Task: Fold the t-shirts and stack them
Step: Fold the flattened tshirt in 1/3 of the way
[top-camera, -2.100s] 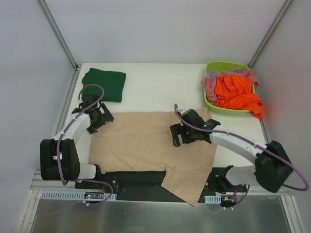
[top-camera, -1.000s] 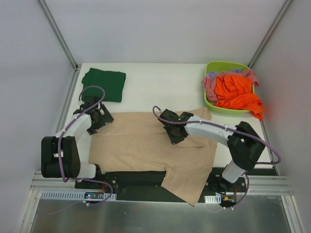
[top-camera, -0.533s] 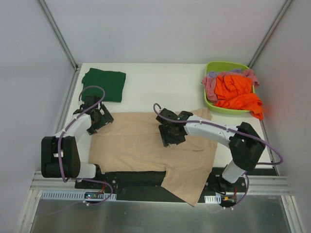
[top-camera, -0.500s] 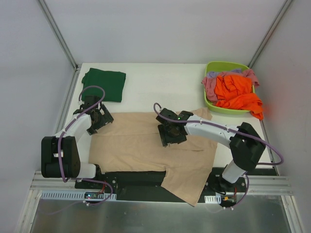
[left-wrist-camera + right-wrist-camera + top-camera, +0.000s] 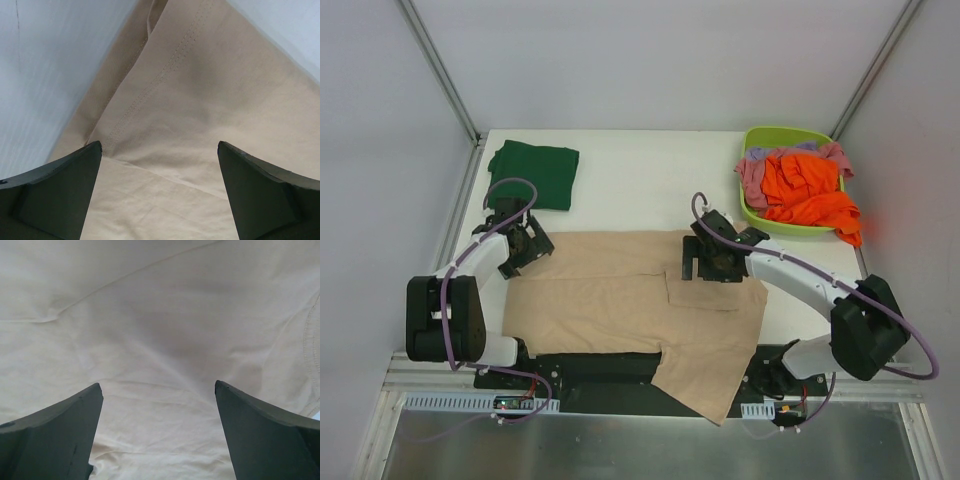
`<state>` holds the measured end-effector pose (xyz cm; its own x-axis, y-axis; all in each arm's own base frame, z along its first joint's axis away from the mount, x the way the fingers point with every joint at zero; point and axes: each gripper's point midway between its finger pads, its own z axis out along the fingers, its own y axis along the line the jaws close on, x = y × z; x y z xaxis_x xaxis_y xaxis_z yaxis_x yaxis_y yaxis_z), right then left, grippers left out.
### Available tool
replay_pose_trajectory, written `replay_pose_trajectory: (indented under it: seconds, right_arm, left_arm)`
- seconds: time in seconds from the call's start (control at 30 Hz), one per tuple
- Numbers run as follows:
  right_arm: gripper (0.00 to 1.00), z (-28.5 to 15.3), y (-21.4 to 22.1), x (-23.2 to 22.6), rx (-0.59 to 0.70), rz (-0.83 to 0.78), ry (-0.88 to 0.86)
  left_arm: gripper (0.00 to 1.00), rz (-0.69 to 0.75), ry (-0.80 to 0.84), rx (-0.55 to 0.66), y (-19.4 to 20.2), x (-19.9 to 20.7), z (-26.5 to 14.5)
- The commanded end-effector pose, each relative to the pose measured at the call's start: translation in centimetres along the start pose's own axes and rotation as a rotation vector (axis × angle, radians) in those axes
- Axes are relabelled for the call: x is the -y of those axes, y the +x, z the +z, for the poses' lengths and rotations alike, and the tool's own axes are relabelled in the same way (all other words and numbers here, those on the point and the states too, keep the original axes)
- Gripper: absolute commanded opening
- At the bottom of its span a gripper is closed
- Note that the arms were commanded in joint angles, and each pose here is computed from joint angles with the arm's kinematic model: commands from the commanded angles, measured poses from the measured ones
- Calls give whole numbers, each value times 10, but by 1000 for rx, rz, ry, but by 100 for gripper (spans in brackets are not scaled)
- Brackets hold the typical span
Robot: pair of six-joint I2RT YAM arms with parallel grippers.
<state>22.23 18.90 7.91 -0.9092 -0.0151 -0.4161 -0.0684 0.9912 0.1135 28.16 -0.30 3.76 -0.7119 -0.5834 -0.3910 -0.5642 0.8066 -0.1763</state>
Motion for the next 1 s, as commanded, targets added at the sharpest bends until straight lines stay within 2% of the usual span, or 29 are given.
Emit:
replay_pose_trajectory:
  seconds: [0.0, 0.17, 0.5, 0.83, 0.97]
  right_arm:
    - [96, 24, 1, 6, -32, 61, -25]
    - [96, 51, -1, 18, -95, 65, 5]
    - [96, 73, -26, -2, -123, -38, -50]
    - [96, 95, -66, 10, -95, -7, -33]
    - [96, 92, -77, -3, -88, -12, -104]
  left_arm:
    - [99, -11, -26, 9, -4, -4, 5]
    - [99, -43, -58, -22, -3, -12, 13]
    - [99, -93, -165, -17, -32, -27, 25]
    - [99, -97, -190, -14, -77, -12, 39]
    - [99, -102, -170, -3, -82, -7, 33]
